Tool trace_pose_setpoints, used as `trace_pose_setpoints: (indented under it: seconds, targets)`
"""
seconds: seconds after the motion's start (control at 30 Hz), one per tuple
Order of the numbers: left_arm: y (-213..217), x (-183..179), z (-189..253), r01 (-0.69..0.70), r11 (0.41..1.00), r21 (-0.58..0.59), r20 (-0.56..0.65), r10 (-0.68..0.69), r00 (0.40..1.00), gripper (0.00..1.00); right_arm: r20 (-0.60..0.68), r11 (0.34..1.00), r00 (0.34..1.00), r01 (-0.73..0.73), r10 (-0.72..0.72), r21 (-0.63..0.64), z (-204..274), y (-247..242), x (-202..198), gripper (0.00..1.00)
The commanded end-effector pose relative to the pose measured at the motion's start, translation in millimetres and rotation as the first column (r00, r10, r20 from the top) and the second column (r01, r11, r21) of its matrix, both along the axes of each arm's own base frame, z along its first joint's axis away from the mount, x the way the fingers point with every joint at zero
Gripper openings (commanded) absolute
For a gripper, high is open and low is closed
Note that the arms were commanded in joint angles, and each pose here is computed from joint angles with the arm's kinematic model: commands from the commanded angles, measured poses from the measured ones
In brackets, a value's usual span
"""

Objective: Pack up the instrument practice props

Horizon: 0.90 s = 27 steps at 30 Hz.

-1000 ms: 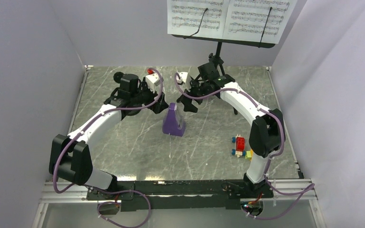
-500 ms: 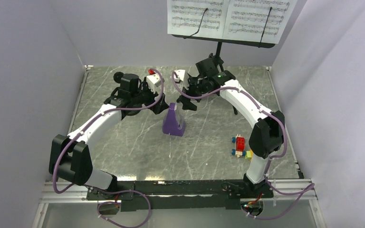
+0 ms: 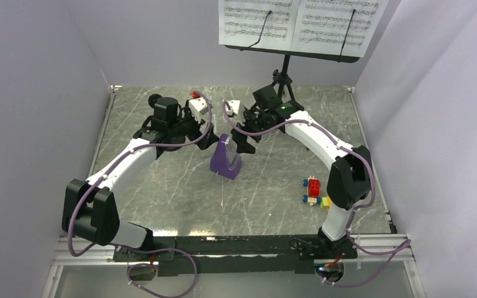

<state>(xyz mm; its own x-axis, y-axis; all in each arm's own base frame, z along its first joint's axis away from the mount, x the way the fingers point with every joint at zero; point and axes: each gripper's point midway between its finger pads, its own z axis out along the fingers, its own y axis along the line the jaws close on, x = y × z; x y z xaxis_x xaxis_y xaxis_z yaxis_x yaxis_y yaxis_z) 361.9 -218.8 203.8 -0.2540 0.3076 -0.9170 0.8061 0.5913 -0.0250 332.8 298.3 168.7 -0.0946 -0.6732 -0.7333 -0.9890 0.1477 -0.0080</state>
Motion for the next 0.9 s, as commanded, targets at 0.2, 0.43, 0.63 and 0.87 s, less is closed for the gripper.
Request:
trace_pose_setpoints:
  seconds: [0.2, 0.43, 0.63, 0.87]
  targets:
    - [22, -8, 29, 0.033, 0.999, -0.023, 0.076, -0.031, 0.997, 0.97, 0.145, 0.968, 0.963, -0.241, 0.229, 0.069, 22, -8, -22, 1.00]
    - [16, -38, 27, 0.224, 0.974, -0.035, 0.073, -0.221, 0.972, 0.99, 0.235, 0.938, 0.918, -0.342, 0.321, 0.052, 15, 10, 7, 0.99]
    - [7, -41, 14, 0.368, 0.929, 0.043, 0.116, -0.371, 0.922, 0.98, 0.327, 0.905, 0.872, -0.414, 0.365, 0.092, 25, 26, 19, 0.99]
    - [-18, -29, 6, 0.413, 0.905, 0.098, 0.084, -0.421, 0.903, 0.94, 0.317, 0.806, 0.774, -0.590, 0.549, 0.044, 13, 39, -11, 1.00]
